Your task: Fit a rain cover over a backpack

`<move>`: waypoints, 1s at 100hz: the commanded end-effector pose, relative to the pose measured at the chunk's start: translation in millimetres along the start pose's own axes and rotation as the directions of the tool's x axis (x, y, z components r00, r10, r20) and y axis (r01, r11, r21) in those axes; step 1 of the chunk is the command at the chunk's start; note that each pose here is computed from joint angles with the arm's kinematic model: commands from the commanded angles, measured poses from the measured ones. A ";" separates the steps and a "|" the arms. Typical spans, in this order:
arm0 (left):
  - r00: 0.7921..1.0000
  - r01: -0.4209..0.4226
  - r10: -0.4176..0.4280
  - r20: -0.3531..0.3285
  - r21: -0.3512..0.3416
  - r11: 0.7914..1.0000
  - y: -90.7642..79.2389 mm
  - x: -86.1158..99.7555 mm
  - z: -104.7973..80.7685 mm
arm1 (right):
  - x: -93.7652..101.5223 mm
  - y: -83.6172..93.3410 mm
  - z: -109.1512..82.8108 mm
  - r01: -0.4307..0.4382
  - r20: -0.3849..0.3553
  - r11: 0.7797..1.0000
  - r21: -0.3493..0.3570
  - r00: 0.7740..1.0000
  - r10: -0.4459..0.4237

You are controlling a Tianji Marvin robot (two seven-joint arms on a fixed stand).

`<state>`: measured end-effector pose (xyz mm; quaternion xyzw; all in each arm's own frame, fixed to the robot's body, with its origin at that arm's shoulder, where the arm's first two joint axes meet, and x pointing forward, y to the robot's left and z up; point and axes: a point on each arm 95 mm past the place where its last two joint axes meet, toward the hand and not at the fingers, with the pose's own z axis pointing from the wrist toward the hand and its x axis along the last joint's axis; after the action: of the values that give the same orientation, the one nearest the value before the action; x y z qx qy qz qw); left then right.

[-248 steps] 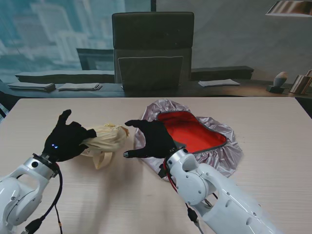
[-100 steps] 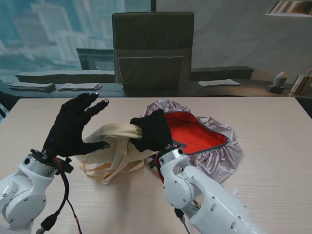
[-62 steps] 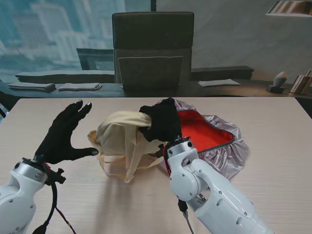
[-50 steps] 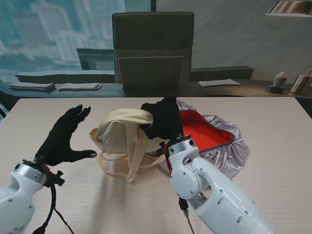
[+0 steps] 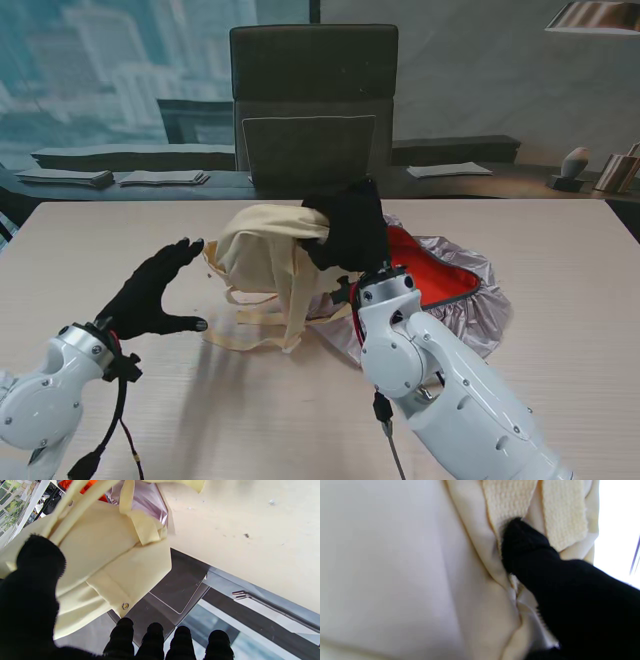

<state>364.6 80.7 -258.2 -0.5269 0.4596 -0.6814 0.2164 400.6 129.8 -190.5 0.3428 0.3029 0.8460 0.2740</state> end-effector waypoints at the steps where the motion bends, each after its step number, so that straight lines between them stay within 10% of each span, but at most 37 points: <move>1: 1.000 0.005 -0.004 -0.030 0.024 1.000 -5.2 8.3 7.5 | 6.6 3.1 0.9 -0.006 -0.025 1.000 0.002 1.000 0.006; 29: 0.998 0.014 -0.010 -0.056 0.077 0.997 -4.8 17.4 40.5 | 13.7 4.6 -2.8 -0.072 -0.063 0.997 -0.008 0.995 0.072; 89: 0.958 0.224 -0.227 -0.177 -0.033 0.974 36.1 46.2 92.5 | 28.8 -12.0 -1.2 -0.126 -0.080 0.992 0.032 0.989 0.128; 100: 0.952 0.269 -0.258 -0.165 0.043 0.962 41.4 49.6 97.1 | 30.2 -12.7 -1.4 -0.125 -0.085 0.991 0.045 0.988 0.128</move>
<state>428.7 -4.1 -266.2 -0.5181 0.4082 -0.7442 0.1056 388.9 150.2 -190.5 0.3322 0.3015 0.8680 0.2128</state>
